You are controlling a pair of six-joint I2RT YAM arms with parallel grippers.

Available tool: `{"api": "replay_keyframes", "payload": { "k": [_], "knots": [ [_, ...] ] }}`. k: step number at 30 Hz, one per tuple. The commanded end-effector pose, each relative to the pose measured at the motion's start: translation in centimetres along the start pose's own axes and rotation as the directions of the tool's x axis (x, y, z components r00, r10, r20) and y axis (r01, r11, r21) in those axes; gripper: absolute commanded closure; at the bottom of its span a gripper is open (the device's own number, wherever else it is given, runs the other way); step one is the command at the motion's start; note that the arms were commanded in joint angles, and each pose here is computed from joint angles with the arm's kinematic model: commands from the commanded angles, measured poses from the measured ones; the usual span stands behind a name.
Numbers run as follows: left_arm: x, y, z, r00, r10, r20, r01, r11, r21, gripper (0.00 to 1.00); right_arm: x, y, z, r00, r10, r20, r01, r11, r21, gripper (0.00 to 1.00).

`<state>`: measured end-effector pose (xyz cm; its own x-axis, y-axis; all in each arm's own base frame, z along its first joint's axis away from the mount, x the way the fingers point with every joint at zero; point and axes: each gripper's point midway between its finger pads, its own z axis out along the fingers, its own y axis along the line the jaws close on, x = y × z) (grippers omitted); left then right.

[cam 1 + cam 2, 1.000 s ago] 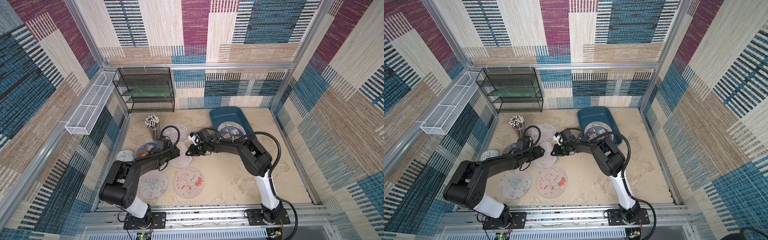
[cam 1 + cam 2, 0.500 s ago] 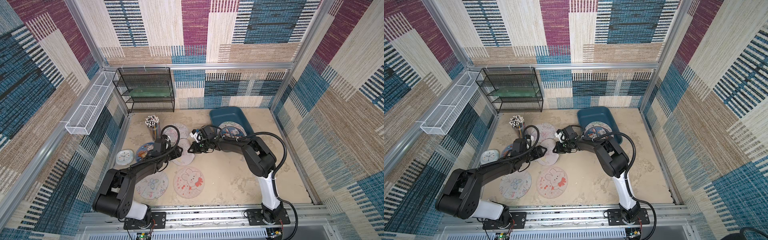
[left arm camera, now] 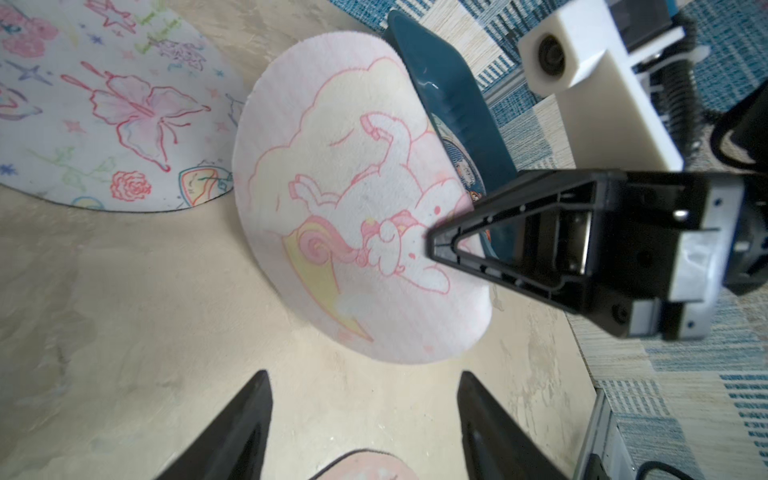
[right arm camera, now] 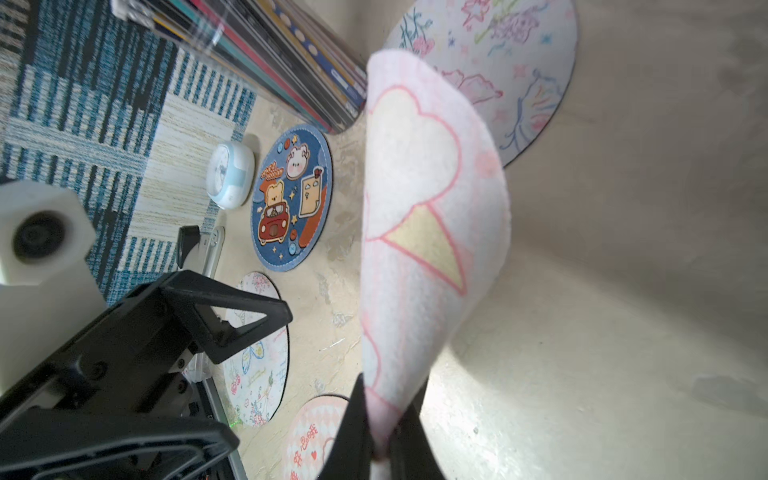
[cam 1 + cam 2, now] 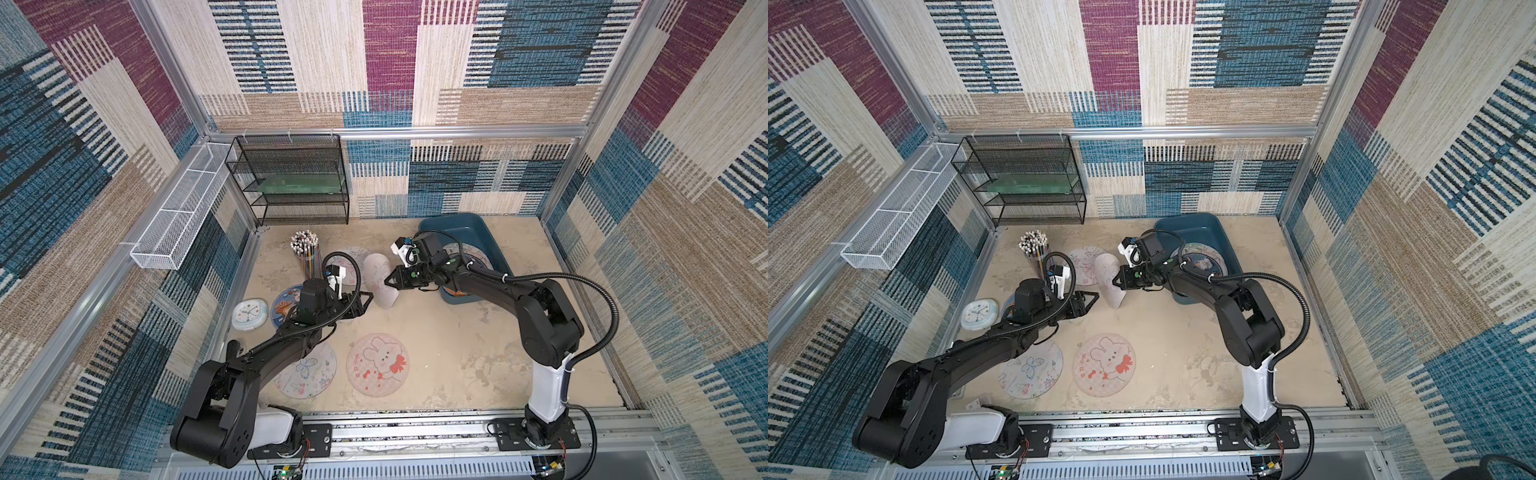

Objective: Put the coasters into the storage box
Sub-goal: Pick up the coaster from the center of the board, then place the coaster in the storage box.

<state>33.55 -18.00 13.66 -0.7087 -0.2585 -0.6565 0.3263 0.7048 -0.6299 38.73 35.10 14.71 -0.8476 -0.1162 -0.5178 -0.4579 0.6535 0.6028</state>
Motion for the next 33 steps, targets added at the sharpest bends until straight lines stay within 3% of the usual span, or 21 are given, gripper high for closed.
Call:
{"api": "replay_keyframes", "payload": {
  "k": [1, 12, 19, 25, 33],
  "knots": [
    [-0.5, -1.2, -0.1, 0.998, 0.054, 0.014, -0.054, 0.997, 0.055, 0.3, -1.9, -0.2, -2.3, 0.998, -0.024, 0.061, 0.022, 0.999, 0.03, 0.92],
    [-0.5, -1.6, 0.1, 0.999, 0.046, 0.015, -0.047, 0.996, 0.076, 0.3, -8.6, -3.4, -13.0, 0.952, -0.018, 0.307, -0.014, 0.994, 0.104, 0.92],
    [-0.4, -2.3, 0.4, 0.999, 0.045, -0.002, -0.045, 0.993, 0.107, 0.3, -9.9, -8.5, -18.3, 0.919, 0.003, 0.394, -0.102, 0.968, 0.231, 0.92],
    [-0.3, -2.4, 0.6, 0.999, 0.046, -0.005, -0.045, 0.994, 0.103, 0.3, -8.9, -12.5, -19.3, 0.914, 0.047, 0.403, -0.172, 0.944, 0.28, 0.92],
    [-0.1, -2.0, 0.9, 0.999, 0.043, -0.011, -0.042, 0.995, 0.086, 0.3, -6.7, -15.4, -16.7, 0.932, 0.098, 0.349, -0.207, 0.934, 0.291, 0.92]
  ]
}}
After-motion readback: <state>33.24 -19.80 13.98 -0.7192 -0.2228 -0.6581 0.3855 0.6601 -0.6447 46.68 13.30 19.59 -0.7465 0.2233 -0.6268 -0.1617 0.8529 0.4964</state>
